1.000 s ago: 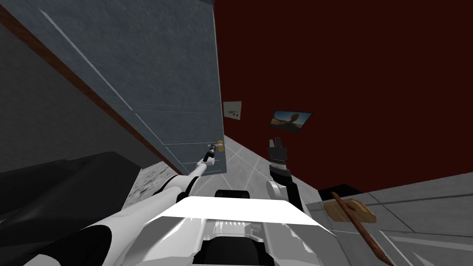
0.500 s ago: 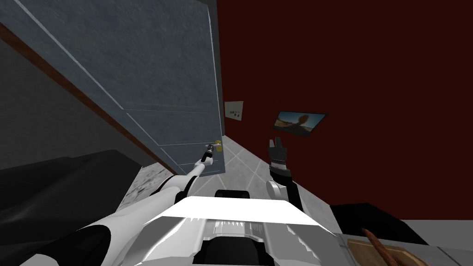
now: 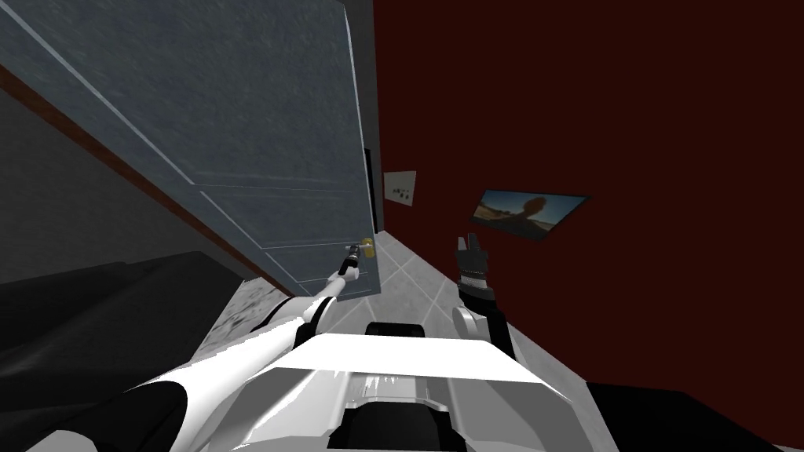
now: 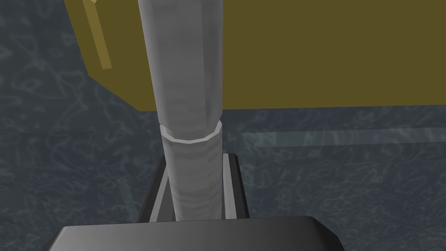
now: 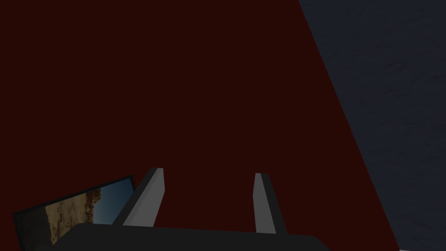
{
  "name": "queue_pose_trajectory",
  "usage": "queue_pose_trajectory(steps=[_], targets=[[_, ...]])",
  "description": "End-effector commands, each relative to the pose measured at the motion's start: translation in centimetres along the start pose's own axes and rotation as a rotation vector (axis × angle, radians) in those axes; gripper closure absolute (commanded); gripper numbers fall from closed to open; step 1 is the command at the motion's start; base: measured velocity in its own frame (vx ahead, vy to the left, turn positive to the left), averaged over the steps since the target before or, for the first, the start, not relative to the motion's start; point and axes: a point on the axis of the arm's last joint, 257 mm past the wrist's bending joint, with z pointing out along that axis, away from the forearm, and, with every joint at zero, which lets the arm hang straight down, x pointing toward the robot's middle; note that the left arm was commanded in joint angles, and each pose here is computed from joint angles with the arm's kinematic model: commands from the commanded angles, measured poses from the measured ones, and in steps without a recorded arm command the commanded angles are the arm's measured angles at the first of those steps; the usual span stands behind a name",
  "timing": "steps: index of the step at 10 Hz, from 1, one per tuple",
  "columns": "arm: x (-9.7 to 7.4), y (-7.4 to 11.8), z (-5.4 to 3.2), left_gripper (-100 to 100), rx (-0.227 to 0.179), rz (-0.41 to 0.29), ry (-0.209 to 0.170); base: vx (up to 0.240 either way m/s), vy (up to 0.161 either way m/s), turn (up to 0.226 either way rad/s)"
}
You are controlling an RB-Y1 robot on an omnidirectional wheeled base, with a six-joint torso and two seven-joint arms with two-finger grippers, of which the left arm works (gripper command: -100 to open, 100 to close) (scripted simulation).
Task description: Push the door open
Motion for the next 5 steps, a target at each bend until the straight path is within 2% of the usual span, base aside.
queue_pose_trajectory(steps=[1, 2, 3, 4, 5], targets=[[-0.4, -0.1, 0.09, 100, 0.001, -0.001, -0.008, 0.129, -0.078, 0.058], [-0.6, -0.1, 0.1, 100, 0.001, -0.002, -0.011, 0.159, -0.1, 0.081], [-0.9, 0.2, -0.1, 100, -0.007, 0.001, -0.014, 0.064, -0.034, 0.055], [-2.2, 0.1, -0.11, 100, -0.005, 0.002, -0.038, 0.12, -0.011, 0.053], [-2.5, 0.1, -0.12, 100, -0.005, 0.002, -0.043, 0.188, -0.069, 0.05]])
